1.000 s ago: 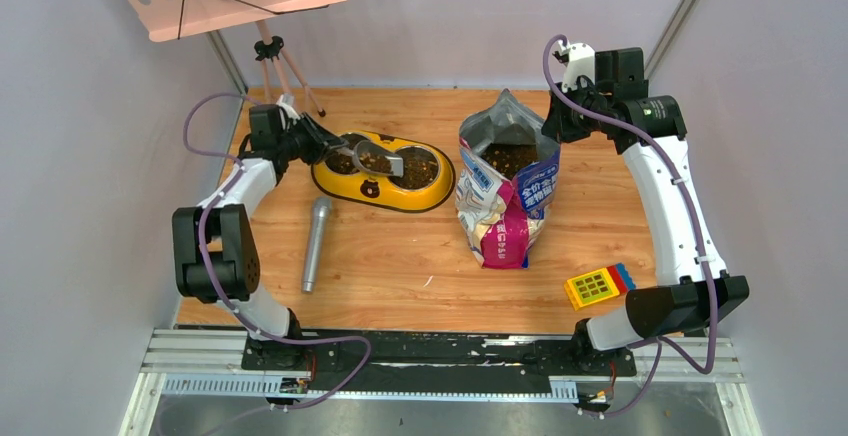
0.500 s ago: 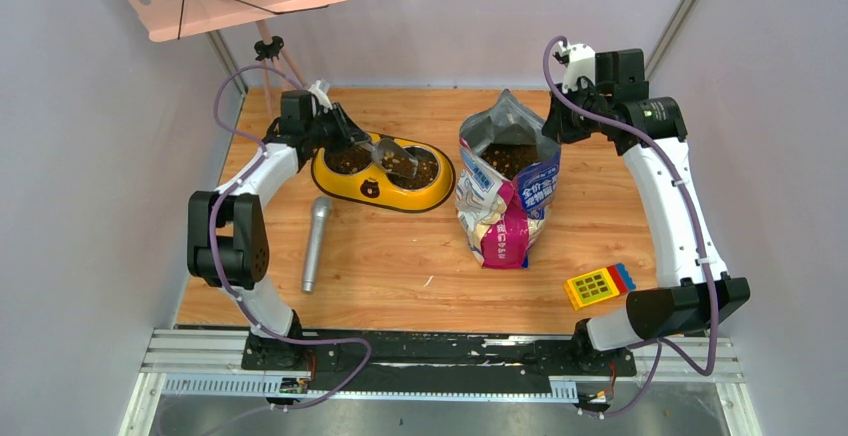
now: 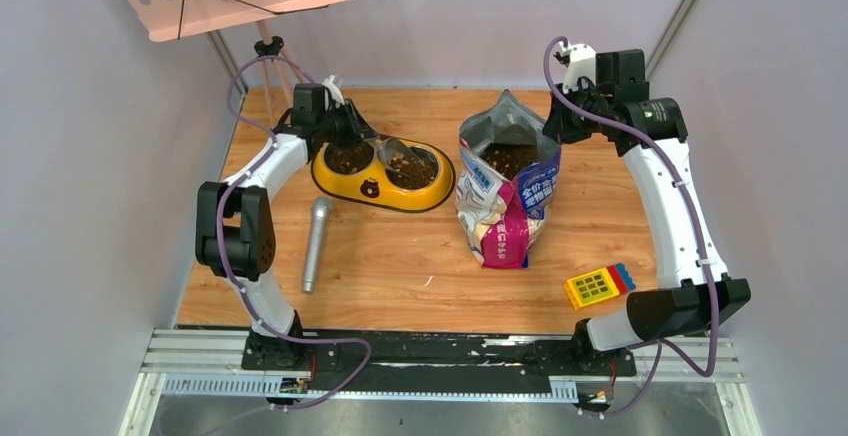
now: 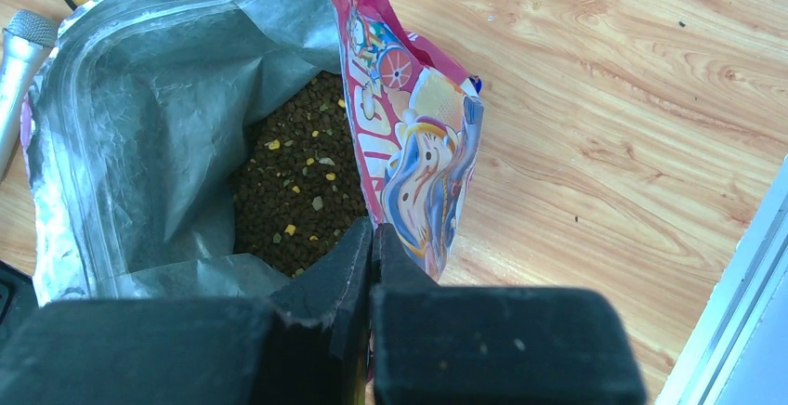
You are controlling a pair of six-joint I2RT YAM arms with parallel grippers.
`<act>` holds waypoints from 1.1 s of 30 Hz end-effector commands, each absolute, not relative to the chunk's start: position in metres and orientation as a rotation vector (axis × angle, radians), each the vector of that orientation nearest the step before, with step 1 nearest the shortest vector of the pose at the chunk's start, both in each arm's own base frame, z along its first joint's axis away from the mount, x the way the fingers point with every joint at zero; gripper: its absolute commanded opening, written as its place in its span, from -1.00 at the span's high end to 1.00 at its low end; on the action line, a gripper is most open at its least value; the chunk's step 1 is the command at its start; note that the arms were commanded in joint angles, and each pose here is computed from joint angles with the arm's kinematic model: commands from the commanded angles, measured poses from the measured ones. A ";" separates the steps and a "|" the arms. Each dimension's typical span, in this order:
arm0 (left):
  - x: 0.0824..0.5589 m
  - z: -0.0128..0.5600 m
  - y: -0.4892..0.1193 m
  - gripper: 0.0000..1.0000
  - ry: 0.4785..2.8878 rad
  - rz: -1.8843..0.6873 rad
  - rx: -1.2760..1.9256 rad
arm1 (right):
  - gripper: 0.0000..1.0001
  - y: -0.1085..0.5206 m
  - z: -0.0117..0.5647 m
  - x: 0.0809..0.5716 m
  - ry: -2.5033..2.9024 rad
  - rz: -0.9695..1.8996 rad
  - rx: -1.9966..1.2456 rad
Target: Serve the pet food
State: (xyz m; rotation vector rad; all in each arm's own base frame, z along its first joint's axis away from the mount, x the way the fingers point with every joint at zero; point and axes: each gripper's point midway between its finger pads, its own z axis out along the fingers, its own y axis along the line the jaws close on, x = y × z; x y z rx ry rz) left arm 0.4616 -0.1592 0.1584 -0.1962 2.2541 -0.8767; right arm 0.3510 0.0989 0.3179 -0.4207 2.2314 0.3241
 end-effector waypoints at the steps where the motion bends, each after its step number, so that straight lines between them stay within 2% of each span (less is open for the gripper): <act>1: 0.475 0.168 -0.139 1.00 2.245 -0.671 -0.137 | 1.00 0.098 0.347 0.354 2.113 0.302 -0.433; 6: 0.474 0.177 -0.123 1.00 2.240 -0.546 -0.127 | 1.00 0.099 0.345 0.355 2.117 0.307 -0.436; 25: 0.468 0.206 -0.114 1.00 2.196 -0.462 -0.059 | 1.00 0.100 0.348 0.357 2.109 0.312 -0.440; 33: 0.468 0.215 -0.131 1.00 2.183 -0.425 0.028 | 1.00 0.100 0.349 0.357 2.105 0.306 -0.443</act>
